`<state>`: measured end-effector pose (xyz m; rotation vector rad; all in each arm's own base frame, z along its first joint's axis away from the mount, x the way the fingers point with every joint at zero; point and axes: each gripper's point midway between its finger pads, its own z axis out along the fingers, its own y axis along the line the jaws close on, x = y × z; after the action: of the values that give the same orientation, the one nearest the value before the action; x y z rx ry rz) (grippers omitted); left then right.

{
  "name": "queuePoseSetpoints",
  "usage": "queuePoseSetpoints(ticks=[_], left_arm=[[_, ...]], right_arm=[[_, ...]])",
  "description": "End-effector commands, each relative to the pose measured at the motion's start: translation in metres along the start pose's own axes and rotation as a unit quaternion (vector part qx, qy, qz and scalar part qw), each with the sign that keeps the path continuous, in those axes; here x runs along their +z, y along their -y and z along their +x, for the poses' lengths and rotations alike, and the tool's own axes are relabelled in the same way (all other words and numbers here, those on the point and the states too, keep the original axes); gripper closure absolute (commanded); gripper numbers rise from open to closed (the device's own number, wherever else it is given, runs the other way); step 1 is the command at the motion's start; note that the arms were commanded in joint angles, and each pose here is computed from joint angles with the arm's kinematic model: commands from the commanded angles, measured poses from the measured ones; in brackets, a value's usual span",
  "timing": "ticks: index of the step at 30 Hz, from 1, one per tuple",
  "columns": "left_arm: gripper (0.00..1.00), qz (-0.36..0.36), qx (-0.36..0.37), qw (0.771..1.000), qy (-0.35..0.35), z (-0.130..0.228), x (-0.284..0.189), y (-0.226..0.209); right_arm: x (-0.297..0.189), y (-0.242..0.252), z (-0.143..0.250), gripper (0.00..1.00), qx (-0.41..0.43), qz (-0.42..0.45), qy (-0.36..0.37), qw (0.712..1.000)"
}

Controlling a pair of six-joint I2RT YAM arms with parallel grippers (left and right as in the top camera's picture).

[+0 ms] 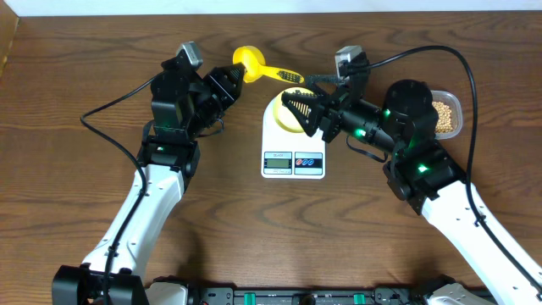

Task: Scoop item into bowl and weigh 50g on scale
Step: 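Open the left gripper, releasing the scoop to the right gripper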

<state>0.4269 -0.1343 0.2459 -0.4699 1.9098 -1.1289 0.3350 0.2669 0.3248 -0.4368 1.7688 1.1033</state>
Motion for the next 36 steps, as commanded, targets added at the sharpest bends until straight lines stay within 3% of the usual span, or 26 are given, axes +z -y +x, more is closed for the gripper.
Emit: queuePoseSetpoints(ticks=[1,9,14,20,24,31,36], left_arm=[[0.93,0.030,0.068,0.997,-0.023,0.007,-0.004,0.013],[0.93,0.057,0.148,0.986,-0.041,0.015,-0.005,0.021],[0.93,0.079,0.156,0.984,-0.045,0.017,-0.006,0.030],[0.93,0.081,0.153,0.984,-0.045,0.016,-0.006,0.031],[0.93,0.087,0.136,0.985,-0.054,0.019,-0.007,0.033],[0.93,0.087,0.120,0.987,-0.056,0.020,-0.007,0.033],[0.93,0.086,0.105,0.989,-0.058,0.020,-0.007,0.033]], right_arm=[[0.000,0.001,0.000,0.30,0.010,0.003,-0.003,1.000],[-0.001,0.006,0.011,0.30,0.026,0.016,-0.028,0.999],[-0.002,0.008,0.019,0.39,0.034,0.021,-0.042,0.998],[-0.002,0.010,0.023,0.41,0.039,0.025,-0.050,0.998],[-0.002,0.009,0.020,0.50,0.036,0.023,-0.045,0.998],[-0.001,0.009,0.022,0.54,0.052,0.025,-0.047,0.997],[-0.001,0.009,0.022,0.67,0.052,0.028,-0.047,0.997]])
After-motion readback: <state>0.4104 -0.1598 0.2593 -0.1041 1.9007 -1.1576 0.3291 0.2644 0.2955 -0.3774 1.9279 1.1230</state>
